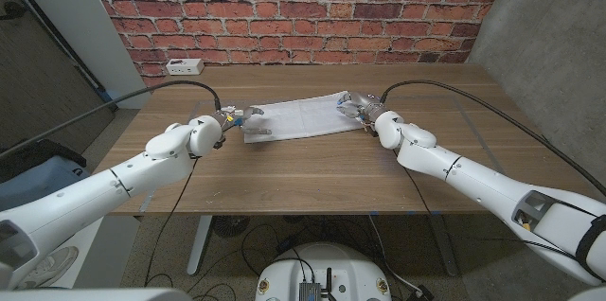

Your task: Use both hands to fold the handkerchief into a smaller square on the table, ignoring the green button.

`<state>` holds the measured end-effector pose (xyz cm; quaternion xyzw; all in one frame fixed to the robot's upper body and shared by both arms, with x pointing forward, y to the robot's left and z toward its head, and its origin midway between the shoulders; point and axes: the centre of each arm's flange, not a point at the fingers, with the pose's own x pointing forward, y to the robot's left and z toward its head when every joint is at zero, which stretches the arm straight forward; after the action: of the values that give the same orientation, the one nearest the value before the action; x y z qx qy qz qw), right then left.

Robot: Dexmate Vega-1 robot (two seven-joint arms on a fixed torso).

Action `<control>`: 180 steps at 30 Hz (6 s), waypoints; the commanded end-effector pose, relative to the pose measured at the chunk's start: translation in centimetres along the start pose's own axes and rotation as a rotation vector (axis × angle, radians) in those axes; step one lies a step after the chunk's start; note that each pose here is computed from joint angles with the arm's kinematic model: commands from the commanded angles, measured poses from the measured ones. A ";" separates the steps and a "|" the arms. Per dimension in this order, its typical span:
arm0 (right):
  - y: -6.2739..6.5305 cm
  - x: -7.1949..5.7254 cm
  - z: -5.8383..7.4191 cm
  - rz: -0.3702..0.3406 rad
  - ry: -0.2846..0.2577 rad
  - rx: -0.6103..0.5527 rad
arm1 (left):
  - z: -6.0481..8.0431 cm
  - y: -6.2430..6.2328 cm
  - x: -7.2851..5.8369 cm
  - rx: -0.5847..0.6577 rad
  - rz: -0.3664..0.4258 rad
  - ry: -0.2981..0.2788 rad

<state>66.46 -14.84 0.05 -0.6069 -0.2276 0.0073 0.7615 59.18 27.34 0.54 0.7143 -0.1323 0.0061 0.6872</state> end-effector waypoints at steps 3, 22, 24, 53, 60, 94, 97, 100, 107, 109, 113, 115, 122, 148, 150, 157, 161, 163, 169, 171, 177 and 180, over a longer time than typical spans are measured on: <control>0.6 -0.2 0.8 0.028 -0.009 0.020 | 0.0 -0.2 -0.3 0.061 -0.064 0.010; 0.5 -0.7 0.7 0.020 -0.009 0.033 | 1.4 -1.2 0.4 0.133 -0.100 -0.006; 0.6 -0.7 0.6 0.020 -0.008 0.033 | 1.7 -1.3 0.5 0.150 -0.106 -0.005; 0.9 0.2 0.1 0.051 -0.005 0.022 | 3.2 -3.7 3.6 0.194 -0.145 -0.018; 1.4 0.5 0.4 0.079 -0.002 -0.016 | 3.5 -3.3 3.5 0.300 0.001 -0.022; 2.5 0.8 0.2 0.135 -0.007 -0.053 | 6.3 1.8 4.5 0.718 0.324 -0.253; 2.6 0.9 0.3 0.140 -0.015 -0.060 | 6.6 2.5 4.6 0.792 0.349 -0.282; 2.7 0.9 0.4 0.147 -0.021 -0.066 | 6.9 3.1 4.6 0.864 0.375 -0.304; 2.8 0.9 0.5 0.145 -0.030 -0.075 | 7.7 4.4 4.8 1.000 0.447 -0.363; 2.7 0.8 0.5 0.143 -0.033 -0.075 | 8.0 4.7 4.9 1.020 0.459 -0.383; 2.7 0.7 0.5 0.145 -0.038 -0.076 | 8.6 5.2 5.0 1.080 0.487 -0.427; 2.8 0.7 0.4 0.150 -0.041 -0.078 | 8.9 5.4 5.1 1.110 0.494 -0.442; 3.1 0.4 0.4 0.156 -0.049 -0.081 | 9.4 6.5 5.6 1.191 0.531 -0.478; 3.2 -0.6 0.3 0.146 -0.069 -0.090 | 11.2 9.0 6.8 1.423 0.689 -0.642; 3.3 -0.6 0.3 0.150 -0.070 -0.089 | 11.5 9.2 7.0 1.438 0.693 -0.646; 3.5 -0.7 0.2 0.149 -0.069 -0.088 | 12.3 10.1 7.7 1.484 0.717 -0.670; 3.6 -0.7 0.1 0.148 -0.071 -0.086 | 13.2 10.7 8.1 1.504 0.728 -0.691; 3.7 -0.7 0.1 0.149 -0.072 -0.085 | 13.6 10.8 8.3 1.517 0.736 -0.702; 3.8 -0.7 0.0 0.145 -0.074 -0.081 | 14.9 11.0 8.6 1.531 0.752 -0.743; 3.8 -0.7 0.0 0.143 -0.075 -0.080 | 15.3 11.0 8.6 1.534 0.753 -0.759; 3.8 -0.7 -0.2 0.145 -0.077 -0.077 | 16.6 10.7 8.7 1.551 0.774 -0.804; 3.8 -0.7 -0.3 0.143 -0.076 -0.073 | 17.2 10.5 8.7 1.555 0.783 -0.832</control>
<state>66.83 -14.05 -3.61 -0.6519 -0.2118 0.0759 0.7241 62.65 10.71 11.79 0.8377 -0.5300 0.0815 -0.1031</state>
